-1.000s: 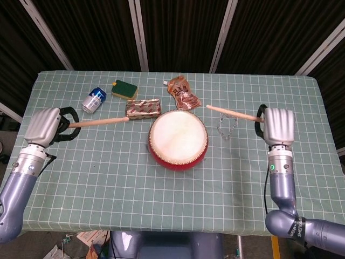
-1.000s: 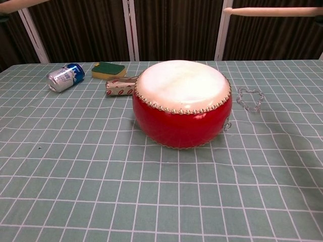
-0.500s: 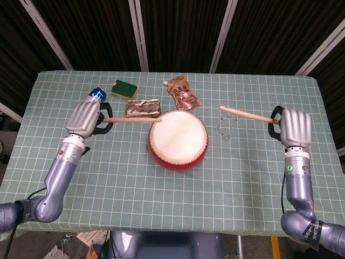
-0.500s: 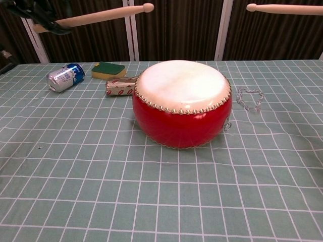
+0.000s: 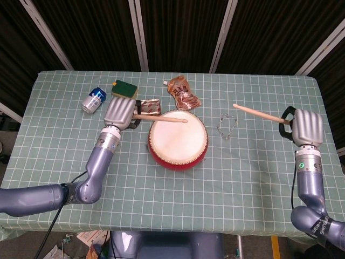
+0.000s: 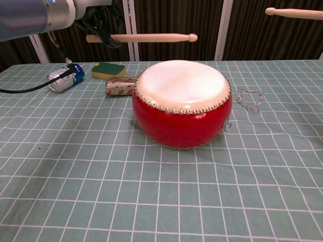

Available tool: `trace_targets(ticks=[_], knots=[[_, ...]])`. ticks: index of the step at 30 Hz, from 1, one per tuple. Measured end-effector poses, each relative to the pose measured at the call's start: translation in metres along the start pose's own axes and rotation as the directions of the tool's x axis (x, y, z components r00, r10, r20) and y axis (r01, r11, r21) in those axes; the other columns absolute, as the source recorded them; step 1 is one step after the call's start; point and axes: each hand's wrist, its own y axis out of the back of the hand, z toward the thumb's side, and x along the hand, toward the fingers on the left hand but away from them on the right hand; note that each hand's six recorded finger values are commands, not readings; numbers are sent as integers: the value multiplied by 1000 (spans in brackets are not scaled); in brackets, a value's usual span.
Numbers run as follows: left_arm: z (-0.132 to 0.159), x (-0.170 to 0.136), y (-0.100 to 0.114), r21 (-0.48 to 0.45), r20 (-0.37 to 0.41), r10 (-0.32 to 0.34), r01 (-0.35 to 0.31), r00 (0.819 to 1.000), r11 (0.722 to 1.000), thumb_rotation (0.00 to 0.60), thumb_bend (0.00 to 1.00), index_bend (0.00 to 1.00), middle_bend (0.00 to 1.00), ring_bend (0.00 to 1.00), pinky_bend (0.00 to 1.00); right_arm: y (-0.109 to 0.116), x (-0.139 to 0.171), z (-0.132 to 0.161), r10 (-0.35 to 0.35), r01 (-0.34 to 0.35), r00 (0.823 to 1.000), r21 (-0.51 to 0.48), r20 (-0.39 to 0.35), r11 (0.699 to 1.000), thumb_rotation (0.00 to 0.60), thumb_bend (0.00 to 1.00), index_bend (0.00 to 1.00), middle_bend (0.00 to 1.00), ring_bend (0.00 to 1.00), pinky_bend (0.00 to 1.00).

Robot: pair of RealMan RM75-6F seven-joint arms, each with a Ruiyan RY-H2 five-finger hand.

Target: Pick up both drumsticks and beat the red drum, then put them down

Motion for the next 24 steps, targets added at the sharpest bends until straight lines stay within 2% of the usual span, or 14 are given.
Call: trace_targets(ticks=[4,7,9,12,14,17,20,24], knots=[[3,8,-27,137,-23,-92,94,996,986,600,543,822,1000,1000,1000,-4,-1,-9,15,-14,1000,-2,21,1000,600,658,944,1000,1000,1000],[1,9,-47,259,-65,-177,188,982,948,600,544,823,1000,1000,1000,-5,-1,-16,21,-22,999,4,35,1000,600,658,944,1000,1000,1000],[-2,9,-56,330,-108,-230,254,967,909,600,544,823,1000,1000,1000,-4,0,-18,21,-21,999,6,39,1000,600,658,944,1000,1000,1000],[-5,9,-59,408,-171,-284,331,943,851,600,543,823,1000,1000,1000,-3,2,-20,20,-20,999,2,41,1000,600,658,944,1000,1000,1000],[-5,8,-55,423,-199,-303,361,932,831,600,544,823,1000,1000,1000,-1,3,-19,15,-15,999,0,38,1000,600,658,944,1000,1000,1000],[-7,8,-46,401,-210,-301,363,930,841,600,544,822,1000,1000,1000,0,7,-18,6,-6,999,-6,32,1000,600,659,944,1000,1000,1000],[-6,8,-28,337,-184,-258,307,949,890,600,543,821,1000,1000,1000,2,10,-18,-1,2,1000,-8,26,1000,600,658,944,1000,1000,1000],[-9,-2,-1,192,-123,-171,192,978,962,600,544,820,1000,1000,1000,5,16,-16,-15,15,1000,-7,10,1000,600,658,944,1000,1000,1000]])
